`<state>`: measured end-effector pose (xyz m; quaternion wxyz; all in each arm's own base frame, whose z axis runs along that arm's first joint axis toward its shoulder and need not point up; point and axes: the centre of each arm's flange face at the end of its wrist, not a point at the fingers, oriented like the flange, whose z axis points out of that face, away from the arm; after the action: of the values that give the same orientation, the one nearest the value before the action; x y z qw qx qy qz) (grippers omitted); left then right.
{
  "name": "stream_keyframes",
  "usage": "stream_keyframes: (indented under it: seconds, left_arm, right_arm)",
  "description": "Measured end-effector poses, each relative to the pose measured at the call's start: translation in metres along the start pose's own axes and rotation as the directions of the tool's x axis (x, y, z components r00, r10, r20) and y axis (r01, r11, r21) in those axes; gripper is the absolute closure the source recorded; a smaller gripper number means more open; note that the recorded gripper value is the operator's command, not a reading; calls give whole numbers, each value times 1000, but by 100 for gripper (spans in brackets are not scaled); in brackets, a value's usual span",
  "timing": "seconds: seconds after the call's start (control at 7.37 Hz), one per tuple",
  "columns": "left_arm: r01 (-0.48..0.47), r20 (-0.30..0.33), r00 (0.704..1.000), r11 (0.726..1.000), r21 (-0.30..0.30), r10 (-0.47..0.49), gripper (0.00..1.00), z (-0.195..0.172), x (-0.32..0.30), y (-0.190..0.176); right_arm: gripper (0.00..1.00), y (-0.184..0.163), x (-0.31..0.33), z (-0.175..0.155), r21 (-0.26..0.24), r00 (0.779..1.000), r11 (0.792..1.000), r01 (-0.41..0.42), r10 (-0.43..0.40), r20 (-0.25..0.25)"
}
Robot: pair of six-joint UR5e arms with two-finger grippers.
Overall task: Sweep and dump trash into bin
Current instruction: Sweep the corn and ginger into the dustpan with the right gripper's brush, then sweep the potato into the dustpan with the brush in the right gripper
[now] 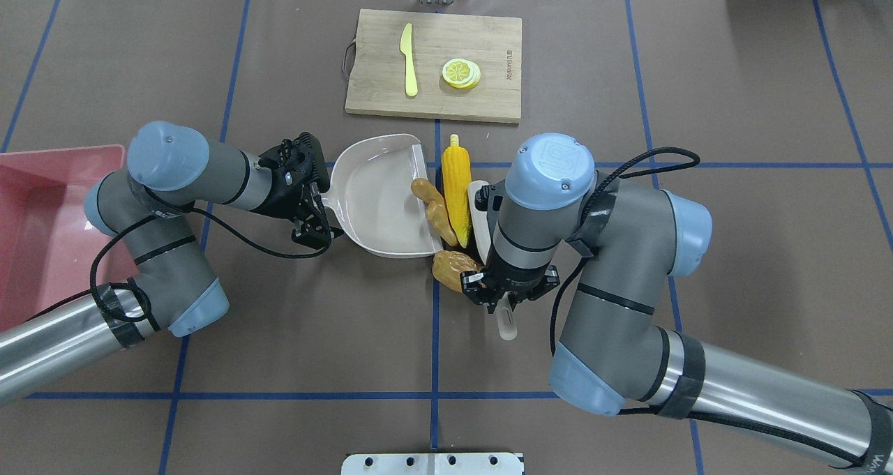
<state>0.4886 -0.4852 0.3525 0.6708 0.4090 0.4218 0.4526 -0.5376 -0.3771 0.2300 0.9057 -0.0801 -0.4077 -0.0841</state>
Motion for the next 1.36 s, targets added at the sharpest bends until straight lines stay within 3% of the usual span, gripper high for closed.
stream_keyframes:
  seconds: [0.27,0.54,1.09,1.36]
  left_arm:
    - [0,1,1000,1000,-2,0,8,0,0,0]
    - [-1,2,1000,1000,-3,1,28,0,0,1]
    - [0,1,1000,1000,-14,0,86,1,0,2]
    - [-26,1,1000,1000,-14,26,100,0,0,2]
  right_arm:
    - [100,-12,-31,-5,12,1000,1000,11,-11,9]
    - [100,-18,-65,-16,20,999,1000,21,-22,27]
    - [100,-22,-83,-48,-10,999,1000,-5,5,32]
    - [100,4,-46,-71,-33,998,998,-58,58,-9]
